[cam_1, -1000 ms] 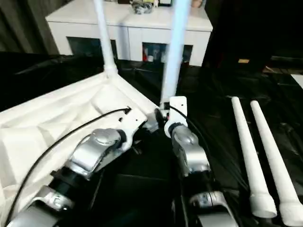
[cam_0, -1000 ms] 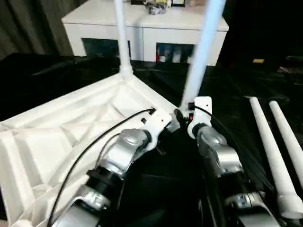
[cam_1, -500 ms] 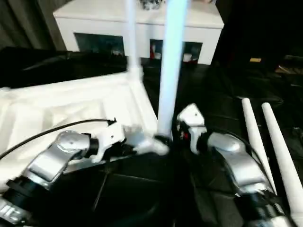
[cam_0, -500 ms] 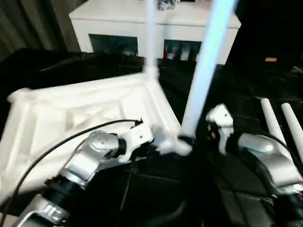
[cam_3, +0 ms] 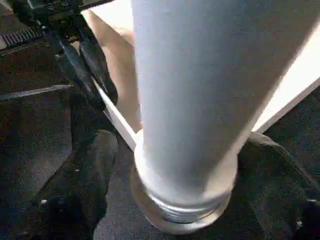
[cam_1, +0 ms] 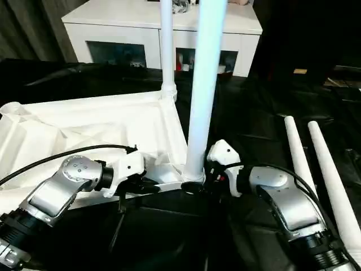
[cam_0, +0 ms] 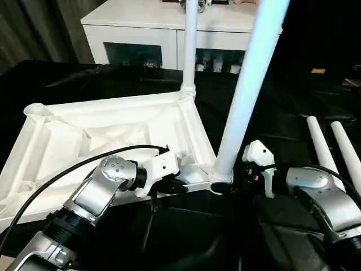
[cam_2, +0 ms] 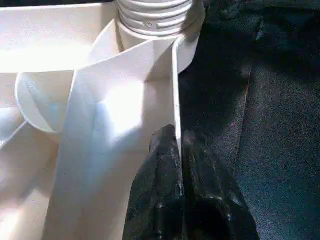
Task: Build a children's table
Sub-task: Rotate leg to tighten
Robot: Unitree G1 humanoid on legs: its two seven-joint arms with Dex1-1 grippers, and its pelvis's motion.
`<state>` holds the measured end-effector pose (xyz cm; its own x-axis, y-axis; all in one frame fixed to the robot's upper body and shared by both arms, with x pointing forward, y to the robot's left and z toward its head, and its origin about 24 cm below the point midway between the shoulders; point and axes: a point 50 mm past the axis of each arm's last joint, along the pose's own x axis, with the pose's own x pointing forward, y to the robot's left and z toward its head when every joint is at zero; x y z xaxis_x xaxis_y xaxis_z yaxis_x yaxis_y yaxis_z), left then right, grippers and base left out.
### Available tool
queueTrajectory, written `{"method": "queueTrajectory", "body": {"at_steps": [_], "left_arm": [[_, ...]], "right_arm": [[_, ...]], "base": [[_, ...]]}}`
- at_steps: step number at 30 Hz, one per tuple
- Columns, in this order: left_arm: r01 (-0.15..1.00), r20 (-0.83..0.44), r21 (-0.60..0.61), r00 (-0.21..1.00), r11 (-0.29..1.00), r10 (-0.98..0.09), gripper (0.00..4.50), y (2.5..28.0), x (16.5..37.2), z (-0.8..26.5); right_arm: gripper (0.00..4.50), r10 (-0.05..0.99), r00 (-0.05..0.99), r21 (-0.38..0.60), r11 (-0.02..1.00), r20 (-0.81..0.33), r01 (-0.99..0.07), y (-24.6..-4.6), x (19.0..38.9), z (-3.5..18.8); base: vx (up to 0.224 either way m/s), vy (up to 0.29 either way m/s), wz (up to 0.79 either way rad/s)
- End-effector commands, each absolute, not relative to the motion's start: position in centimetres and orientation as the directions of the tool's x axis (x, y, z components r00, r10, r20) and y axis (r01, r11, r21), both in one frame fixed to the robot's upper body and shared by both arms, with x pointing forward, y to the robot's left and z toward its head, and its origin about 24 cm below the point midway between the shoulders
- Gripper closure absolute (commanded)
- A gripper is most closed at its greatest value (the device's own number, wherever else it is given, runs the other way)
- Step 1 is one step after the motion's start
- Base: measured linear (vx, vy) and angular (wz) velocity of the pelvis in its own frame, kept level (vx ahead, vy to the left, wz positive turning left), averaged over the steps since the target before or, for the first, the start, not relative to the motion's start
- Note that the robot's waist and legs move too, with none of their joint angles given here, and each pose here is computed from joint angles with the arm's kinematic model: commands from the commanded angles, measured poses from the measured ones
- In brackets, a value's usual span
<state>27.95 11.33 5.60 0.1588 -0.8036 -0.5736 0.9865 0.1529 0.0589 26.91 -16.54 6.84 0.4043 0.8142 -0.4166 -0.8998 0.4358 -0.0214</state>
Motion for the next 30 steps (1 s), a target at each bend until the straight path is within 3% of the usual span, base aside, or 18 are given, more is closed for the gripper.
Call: {"method": "queueTrajectory", "body": {"at_steps": [1,13,19,22,24,26,27,29,30], "left_arm": [[0.986,-0.543,0.107,0.166,0.128,-0.823,4.50,11.0,28.2,6.8],[0.988,-0.558,0.085,0.154,0.129,-0.815,4.50,11.4,27.8,6.4],[0.981,-0.567,0.081,0.190,0.175,-0.802,4.50,11.3,27.9,5.8],[0.947,-0.535,0.074,0.303,0.313,-0.789,4.50,10.3,29.0,5.5],[0.937,-0.524,0.068,0.326,0.343,-0.787,4.50,10.0,29.3,5.5],[0.903,-0.512,0.068,0.397,0.425,-0.762,4.50,9.2,30.1,5.5],[0.837,-0.502,0.078,0.502,0.542,-0.704,4.50,7.8,31.3,5.4],[0.807,-0.499,0.080,0.541,0.586,-0.677,4.50,7.2,31.8,5.4],[0.748,-0.478,0.068,0.606,0.661,-0.636,4.50,5.8,32.5,5.4]], "right_arm": [[1.08,0.820,0.402,-0.022,0.431,-0.407,-0.902,-16.4,27.1,7.0],[1.83,0.823,0.373,-0.001,0.412,-0.428,-0.911,-16.2,26.9,6.3],[1.86,0.774,0.446,0.006,0.502,-0.449,-0.865,-16.3,27.5,5.1],[1.87,0.671,0.579,0.030,0.665,-0.463,-0.747,-15.8,28.4,3.5],[1.87,0.652,0.599,0.034,0.689,-0.465,-0.724,-15.6,28.5,3.2],[1.87,0.574,0.666,0.050,0.774,-0.477,-0.631,-15.0,29.1,2.4],[1.87,0.438,0.747,0.056,0.877,-0.500,-0.477,-14.0,29.9,1.3],[1.88,0.390,0.766,0.057,0.905,-0.511,-0.423,-13.4,30.2,0.9],[1.88,0.287,0.816,0.087,0.955,-0.501,-0.282,-12.1,31.1,0.7]], "base": [[0.000,0.000,0.00],[0.000,0.000,0.00],[0.000,0.000,0.00],[0.000,0.000,0.00],[0.000,0.000,0.00],[0.000,0.000,0.00],[0.000,0.000,0.00],[0.000,0.000,0.00],[0.000,0.000,0.00]]}}
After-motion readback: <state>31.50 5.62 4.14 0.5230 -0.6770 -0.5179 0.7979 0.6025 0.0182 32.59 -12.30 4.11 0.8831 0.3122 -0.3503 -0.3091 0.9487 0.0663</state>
